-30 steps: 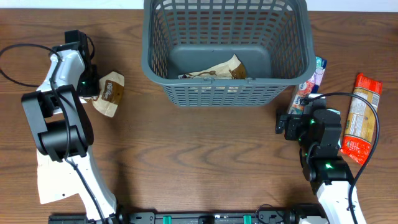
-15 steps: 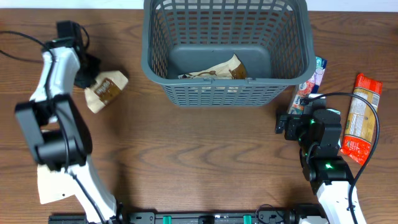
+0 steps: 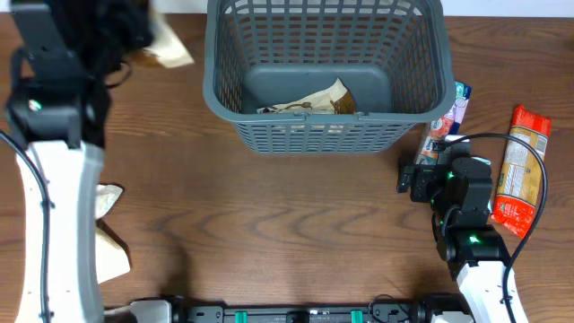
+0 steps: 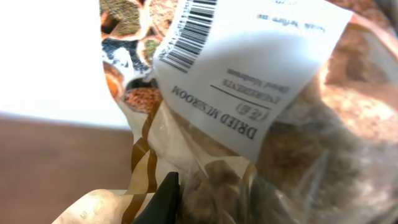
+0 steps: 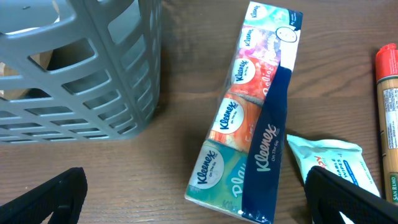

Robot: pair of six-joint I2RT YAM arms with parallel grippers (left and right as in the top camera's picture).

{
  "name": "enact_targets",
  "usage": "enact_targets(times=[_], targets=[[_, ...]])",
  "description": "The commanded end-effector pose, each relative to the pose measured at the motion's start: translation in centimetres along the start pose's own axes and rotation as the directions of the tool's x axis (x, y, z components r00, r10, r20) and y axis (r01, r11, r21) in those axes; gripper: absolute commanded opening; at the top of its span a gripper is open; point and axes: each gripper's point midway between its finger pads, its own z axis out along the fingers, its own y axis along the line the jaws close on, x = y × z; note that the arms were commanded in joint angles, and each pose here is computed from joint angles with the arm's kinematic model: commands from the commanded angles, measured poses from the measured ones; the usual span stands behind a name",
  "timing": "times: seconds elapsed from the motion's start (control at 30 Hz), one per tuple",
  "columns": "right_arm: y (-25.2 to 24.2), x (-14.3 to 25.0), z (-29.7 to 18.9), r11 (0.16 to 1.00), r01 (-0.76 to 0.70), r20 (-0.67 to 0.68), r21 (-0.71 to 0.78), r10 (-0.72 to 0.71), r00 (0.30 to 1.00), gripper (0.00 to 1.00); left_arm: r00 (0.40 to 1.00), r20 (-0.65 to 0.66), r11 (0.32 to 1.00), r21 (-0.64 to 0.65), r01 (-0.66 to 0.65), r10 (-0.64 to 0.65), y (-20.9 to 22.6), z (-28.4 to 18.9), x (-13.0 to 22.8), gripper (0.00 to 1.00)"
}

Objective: Pack container
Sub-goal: 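Carry the bag into the basket and release it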

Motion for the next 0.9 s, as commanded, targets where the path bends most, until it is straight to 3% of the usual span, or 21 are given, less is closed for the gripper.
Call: enact_targets(times=[0.0,0.13,0.3,0.53,0.87], targets=[[-0.3,-0.9,-0.2,1.0,0.006,0.019,0.013,-0.006,1.0,0.99,0.928,0.028,0.914,0.163,-0.371,0.372,-5.8,0.0,1.1,0.06],[-0.2,-0.9,-0.2,1.0,0.004,0.018,0.006,-0.004,1.0,0.99,0.785,0.106,0.737,0.287,-0.612,0.61,-11.8,0.3,3.4,0.06],[-0.2,-0.9,-0.2,0.999,-0.039,0.017,0.004,0.039,0.999,0.99,0.685,0.17,0.605,0.354,-0.714,0.709,-15.8,2.1,5.8,0.06],[-0.2,-0.8,-0.2,0.999,-0.038,0.015,0.006,0.038,0.999,0.99,0.597,0.204,0.502,0.374,-0.78,0.776,-17.4,6.6,8.5,0.06],[-0.2,-1.0,-0.2,0.999,-0.039,0.022,0.006,0.039,0.999,0.99,0.599,-0.006,0.518,0.51,-0.687,0.801,-15.5,14.0,18.2,0.06]])
